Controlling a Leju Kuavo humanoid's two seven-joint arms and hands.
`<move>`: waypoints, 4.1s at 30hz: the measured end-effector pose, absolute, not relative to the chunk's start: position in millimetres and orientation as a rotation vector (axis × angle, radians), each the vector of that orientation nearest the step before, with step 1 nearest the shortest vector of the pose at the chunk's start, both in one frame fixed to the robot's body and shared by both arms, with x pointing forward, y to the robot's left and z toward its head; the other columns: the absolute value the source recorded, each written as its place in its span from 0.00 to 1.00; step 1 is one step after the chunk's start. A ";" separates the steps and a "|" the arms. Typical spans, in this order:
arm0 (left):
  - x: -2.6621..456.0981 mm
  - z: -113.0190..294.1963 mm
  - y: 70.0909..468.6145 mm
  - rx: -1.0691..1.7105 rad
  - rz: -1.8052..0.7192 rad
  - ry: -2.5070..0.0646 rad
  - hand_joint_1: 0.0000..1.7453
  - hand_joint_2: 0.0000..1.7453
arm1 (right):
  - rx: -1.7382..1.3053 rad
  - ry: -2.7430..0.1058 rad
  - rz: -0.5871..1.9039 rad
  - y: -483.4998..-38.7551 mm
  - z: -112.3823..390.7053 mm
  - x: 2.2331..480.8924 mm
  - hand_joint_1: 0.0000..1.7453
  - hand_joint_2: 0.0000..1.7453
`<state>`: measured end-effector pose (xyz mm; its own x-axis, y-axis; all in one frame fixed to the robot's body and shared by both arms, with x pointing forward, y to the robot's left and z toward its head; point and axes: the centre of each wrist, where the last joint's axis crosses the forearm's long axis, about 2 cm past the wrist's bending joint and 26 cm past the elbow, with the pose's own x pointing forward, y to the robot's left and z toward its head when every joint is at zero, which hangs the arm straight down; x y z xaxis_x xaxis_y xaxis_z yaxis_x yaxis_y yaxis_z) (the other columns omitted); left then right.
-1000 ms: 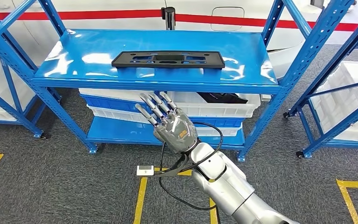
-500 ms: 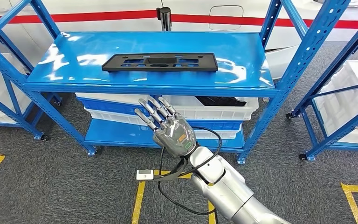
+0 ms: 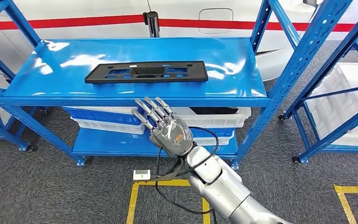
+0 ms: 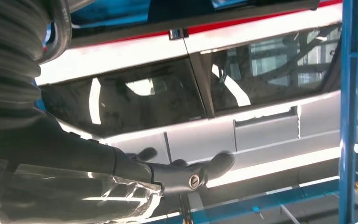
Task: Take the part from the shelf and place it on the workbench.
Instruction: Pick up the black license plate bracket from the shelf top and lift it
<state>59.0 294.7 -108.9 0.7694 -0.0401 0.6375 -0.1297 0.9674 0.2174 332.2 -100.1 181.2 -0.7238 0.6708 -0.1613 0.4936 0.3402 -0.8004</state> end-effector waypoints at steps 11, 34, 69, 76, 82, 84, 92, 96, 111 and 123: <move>55.3 -109.4 288.6 0.248 0.051 -0.685 0.00 0.00 | -1.048 -2.371 1.357 -104.9 170.2 330.9 0.00 1.00; 59.8 -108.8 288.8 0.252 0.047 -0.690 0.00 0.00 | -1.021 -2.383 1.353 -97.8 166.8 327.5 0.00 1.00; 71.9 -105.9 281.1 0.356 -0.009 -0.627 0.00 0.00 | -0.619 -2.401 1.473 -65.7 153.0 305.2 0.00 1.00; 72.1 -105.9 281.2 0.360 -0.013 -0.622 0.00 0.00 | -0.577 -2.399 1.490 -62.8 152.6 302.1 0.00 1.00; 73.5 -105.5 281.2 0.370 -0.025 -0.620 0.00 0.00 | -0.534 -2.395 1.503 -55.2 155.8 299.2 0.00 1.00; 75.0 -105.2 280.9 0.372 -0.031 -0.623 0.00 0.00 | -0.532 -2.400 1.499 -49.7 158.8 298.8 0.00 1.00; 83.6 -103.6 279.5 0.370 -0.054 -0.635 0.00 0.00 | -0.519 -2.391 1.501 -26.0 167.9 301.8 0.00 1.00; 86.2 -103.1 279.0 0.368 -0.067 -0.635 0.00 0.00 | -0.512 -2.374 1.504 -19.9 167.4 304.0 0.00 1.00; 98.4 -100.4 276.5 0.365 -0.088 -0.642 0.00 0.00 | -0.465 -2.209 1.555 -2.5 162.2 314.3 0.00 1.00; 101.5 -99.6 274.8 0.369 -0.093 -0.641 0.00 0.00 | -0.532 -1.995 1.550 -7.5 161.4 328.9 0.00 1.00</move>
